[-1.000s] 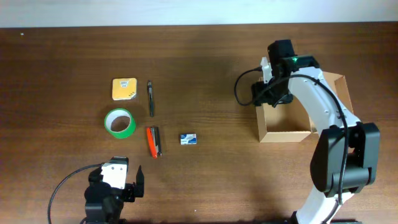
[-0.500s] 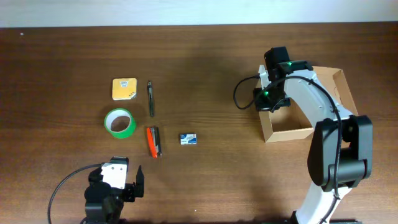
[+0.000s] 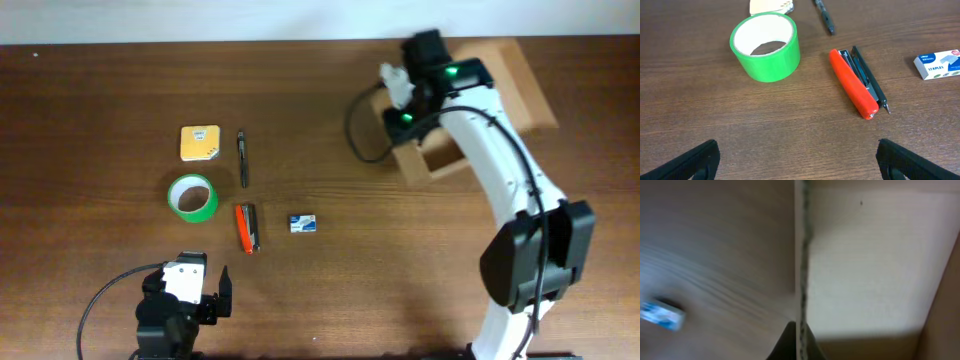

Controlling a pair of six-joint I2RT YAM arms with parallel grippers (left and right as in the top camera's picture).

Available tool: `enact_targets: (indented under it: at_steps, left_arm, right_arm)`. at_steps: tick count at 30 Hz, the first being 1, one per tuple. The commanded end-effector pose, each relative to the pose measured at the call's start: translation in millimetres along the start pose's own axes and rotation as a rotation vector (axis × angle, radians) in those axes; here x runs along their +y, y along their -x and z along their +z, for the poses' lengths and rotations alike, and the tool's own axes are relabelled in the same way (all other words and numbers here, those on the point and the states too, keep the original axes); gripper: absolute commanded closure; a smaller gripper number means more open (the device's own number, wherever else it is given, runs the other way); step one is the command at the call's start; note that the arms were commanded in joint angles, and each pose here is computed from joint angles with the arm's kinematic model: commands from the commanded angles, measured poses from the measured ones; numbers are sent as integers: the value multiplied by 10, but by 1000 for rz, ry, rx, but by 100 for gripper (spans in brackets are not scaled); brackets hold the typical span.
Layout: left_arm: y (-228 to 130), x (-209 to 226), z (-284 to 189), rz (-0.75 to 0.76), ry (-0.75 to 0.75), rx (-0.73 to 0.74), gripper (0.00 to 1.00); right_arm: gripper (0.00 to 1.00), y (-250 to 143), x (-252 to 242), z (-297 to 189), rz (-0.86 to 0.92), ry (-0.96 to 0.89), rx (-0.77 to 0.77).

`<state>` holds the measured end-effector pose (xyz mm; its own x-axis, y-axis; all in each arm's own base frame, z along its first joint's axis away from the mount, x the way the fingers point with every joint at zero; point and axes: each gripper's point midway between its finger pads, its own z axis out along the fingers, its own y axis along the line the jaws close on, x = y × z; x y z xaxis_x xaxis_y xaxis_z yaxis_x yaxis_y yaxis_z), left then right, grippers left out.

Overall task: Pack container
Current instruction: 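Reach the right gripper to the cardboard box and grasp its edge, then drag the box left with the right gripper toward the table center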

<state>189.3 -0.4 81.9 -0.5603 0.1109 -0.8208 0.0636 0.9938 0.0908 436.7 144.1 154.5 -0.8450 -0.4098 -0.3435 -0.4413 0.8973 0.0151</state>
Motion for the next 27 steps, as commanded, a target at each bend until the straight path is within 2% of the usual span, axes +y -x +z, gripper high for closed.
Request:
enact_targets:
  at_steps: [1, 4, 7, 13, 15, 19, 27]
  left_arm:
    - [6, 23, 1, 9, 12, -7, 1]
    - [6, 23, 1, 9, 12, -7, 1]
    - [6, 23, 1, 9, 12, -7, 1]
    - [6, 23, 1, 9, 12, -7, 1]
    - [6, 23, 1, 9, 12, -7, 1]
    - [6, 23, 1, 9, 12, -7, 1]
    - [6, 23, 1, 9, 12, -7, 1]
  right_arm:
    - [96, 230, 371, -101, -115, 18, -65]
    - [96, 219, 648, -102, -96, 45, -56]
    - [96, 194, 878, -97, -161, 70, -49]
    - [97, 112, 1208, -90, -702, 88, -49]
    - [96, 66, 1257, -71, -821, 95, -41]
    - [96, -47, 1327, 34, -945, 154, -26]
    - [97, -452, 1350, 378, -1009, 243, 87]
